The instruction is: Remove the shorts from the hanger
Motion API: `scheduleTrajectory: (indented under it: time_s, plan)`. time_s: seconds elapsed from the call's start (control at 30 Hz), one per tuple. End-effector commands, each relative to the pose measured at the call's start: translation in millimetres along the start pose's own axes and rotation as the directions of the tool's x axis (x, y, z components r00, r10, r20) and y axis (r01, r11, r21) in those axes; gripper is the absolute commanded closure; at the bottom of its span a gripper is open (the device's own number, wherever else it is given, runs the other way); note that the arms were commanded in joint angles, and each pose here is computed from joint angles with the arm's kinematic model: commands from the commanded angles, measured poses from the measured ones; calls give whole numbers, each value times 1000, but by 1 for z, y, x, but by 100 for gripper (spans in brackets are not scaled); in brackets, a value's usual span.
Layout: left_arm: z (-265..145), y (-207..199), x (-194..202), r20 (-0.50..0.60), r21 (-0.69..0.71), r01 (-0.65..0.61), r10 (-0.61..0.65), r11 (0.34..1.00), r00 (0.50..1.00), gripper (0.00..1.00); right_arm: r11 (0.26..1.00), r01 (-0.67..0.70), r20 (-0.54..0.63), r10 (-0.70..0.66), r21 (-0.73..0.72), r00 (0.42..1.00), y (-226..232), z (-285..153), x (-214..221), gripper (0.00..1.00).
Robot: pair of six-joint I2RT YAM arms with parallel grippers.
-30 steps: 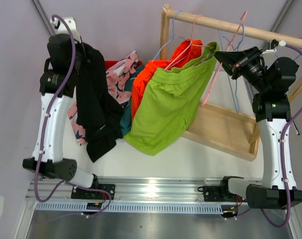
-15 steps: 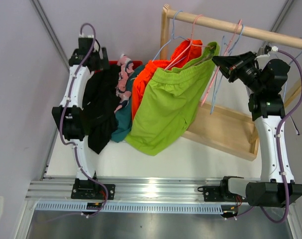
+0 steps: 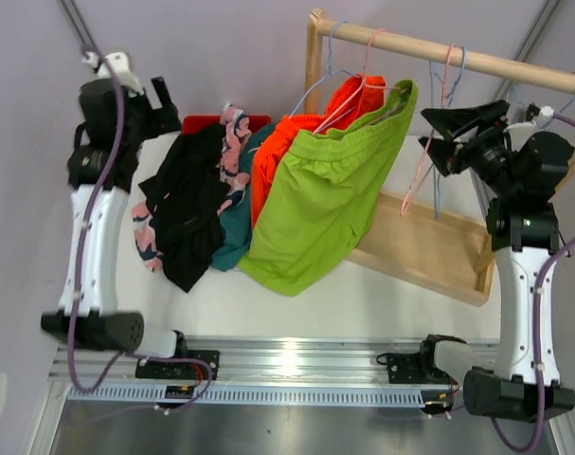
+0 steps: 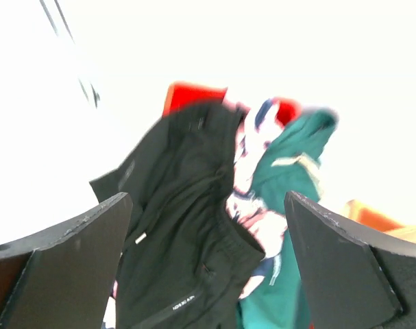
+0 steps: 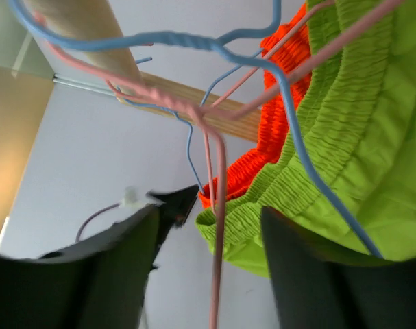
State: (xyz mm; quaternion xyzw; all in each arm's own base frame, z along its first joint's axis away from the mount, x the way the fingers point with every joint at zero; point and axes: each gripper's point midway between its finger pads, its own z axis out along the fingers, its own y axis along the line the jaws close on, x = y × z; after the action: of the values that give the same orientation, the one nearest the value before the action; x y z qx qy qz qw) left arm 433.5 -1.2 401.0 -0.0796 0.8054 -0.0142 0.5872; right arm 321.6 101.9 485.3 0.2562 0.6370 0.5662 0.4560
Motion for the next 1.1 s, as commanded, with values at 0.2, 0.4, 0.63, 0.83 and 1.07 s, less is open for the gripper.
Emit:
scheduleTrajectory:
  time_s: [0.2, 0.4, 0.63, 0.83, 1.07]
  plan:
    - [-65, -25, 7, 48, 99, -34, 29, 994, 998, 1, 963, 215, 198, -245, 164, 949, 11, -58, -21, 1]
    - [-92, -22, 37, 23, 104, -54, 52, 993, 998, 1, 912, 288, 321, -377, 292, 869, 20, -98, -32, 1]
    - [-122, -8, 78, -5, 94, -56, 56, 994, 998, 1, 934, 351, 249, -325, -69, 913, 100, -76, -13, 3]
    - [-137, -6, 99, -12, 116, -44, 46, 992, 999, 1, 877, 404, 258, -339, -262, 905, 159, -57, -5, 5]
    - [-138, -1, 110, -11, 104, -45, 46, 994, 999, 1, 893, 392, 117, -375, -219, 920, 151, 14, 31, 17]
